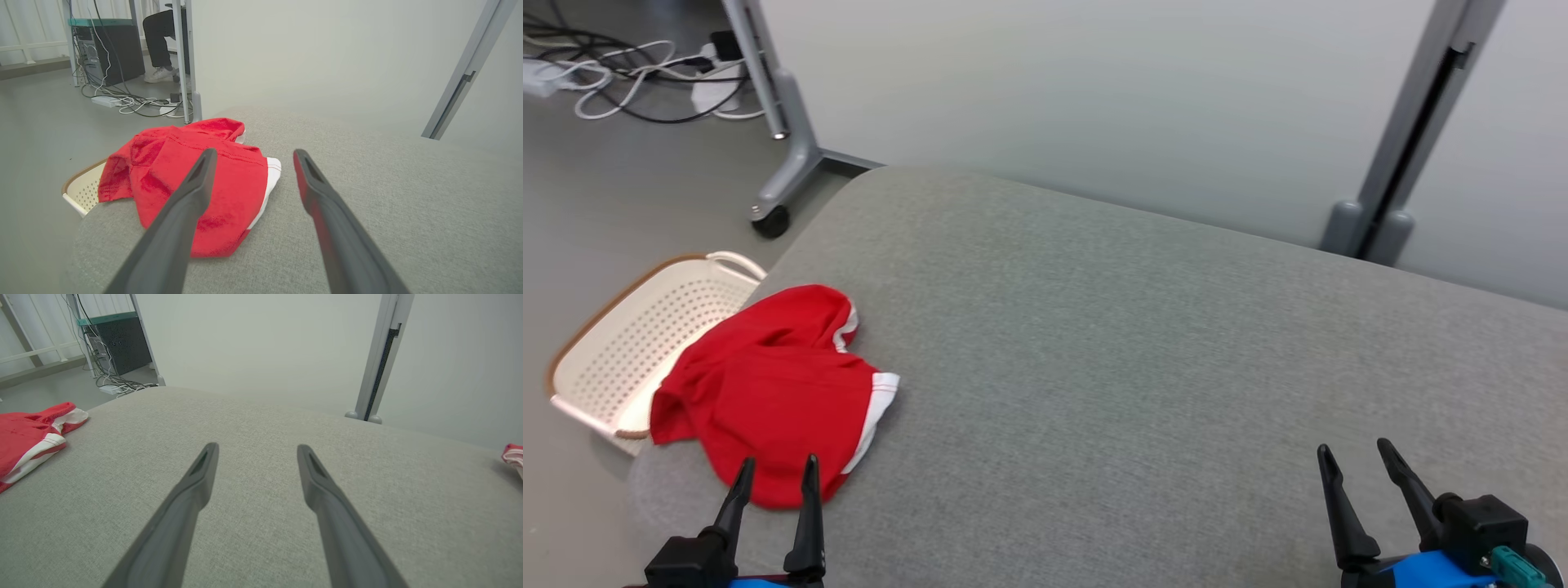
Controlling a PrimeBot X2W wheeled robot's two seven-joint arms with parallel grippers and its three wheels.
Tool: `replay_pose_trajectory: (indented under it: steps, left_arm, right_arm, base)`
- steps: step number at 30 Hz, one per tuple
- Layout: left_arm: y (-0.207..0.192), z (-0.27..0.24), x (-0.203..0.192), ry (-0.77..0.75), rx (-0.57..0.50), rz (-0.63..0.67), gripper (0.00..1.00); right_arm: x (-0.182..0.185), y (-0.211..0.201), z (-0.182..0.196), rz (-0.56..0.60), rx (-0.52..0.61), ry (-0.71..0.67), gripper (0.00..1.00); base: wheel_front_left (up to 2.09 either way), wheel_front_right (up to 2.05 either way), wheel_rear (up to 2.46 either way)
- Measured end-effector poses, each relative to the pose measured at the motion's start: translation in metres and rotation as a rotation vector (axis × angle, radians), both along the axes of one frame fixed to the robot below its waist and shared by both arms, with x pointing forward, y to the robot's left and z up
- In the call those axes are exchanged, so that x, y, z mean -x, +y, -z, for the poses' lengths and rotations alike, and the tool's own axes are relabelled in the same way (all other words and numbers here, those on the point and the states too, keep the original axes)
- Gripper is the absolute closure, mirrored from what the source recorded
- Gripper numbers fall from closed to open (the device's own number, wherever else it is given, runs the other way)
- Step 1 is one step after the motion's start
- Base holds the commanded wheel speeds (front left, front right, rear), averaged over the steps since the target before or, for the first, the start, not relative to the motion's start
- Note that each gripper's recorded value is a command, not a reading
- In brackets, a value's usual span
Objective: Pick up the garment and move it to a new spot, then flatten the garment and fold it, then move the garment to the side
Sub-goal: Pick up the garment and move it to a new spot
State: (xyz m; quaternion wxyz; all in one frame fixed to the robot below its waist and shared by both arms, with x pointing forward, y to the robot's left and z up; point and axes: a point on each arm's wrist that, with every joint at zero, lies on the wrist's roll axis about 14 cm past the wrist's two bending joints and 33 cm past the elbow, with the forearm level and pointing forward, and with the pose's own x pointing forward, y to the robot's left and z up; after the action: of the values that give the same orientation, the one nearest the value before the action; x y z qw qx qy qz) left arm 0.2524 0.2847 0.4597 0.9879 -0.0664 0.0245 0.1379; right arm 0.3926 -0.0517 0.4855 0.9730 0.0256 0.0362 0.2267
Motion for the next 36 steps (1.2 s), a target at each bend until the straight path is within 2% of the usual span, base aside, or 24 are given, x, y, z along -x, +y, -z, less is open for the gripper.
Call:
replay_pose_trajectory:
  steps: [10,21,26,32,36]
  left_arm:
    - [0.021,0.002,0.03,0.009,0.004,-0.109,0.0]
    - [0.025,0.002,0.03,0.016,0.0,-0.128,0.0]
    - [0.03,-0.012,0.021,-0.022,0.003,-0.137,0.0]
    - [0.057,-0.08,-0.013,-0.102,-0.045,-0.141,0.0]
    - [0.086,-0.093,-0.032,-0.002,-0.02,-0.158,0.0]
  right_arm:
    - [-0.001,0.04,0.009,-0.107,-0.007,0.026,0.0]
    - [-0.003,0.044,0.012,-0.113,-0.016,0.037,0.0]
    - [-0.005,0.039,0.014,-0.096,-0.021,0.044,0.0]
    - [-0.01,0.036,0.02,-0.086,-0.027,0.062,0.0]
    - [-0.019,0.035,0.024,-0.084,-0.027,0.068,0.0]
  base:
    - [0.0,0.0,0.0]
    - [0.0,0.0,0.0]
    - [0.0,0.0,0.0]
    - [0.0,0.0,0.0]
    - [0.0,0.0,0.0]
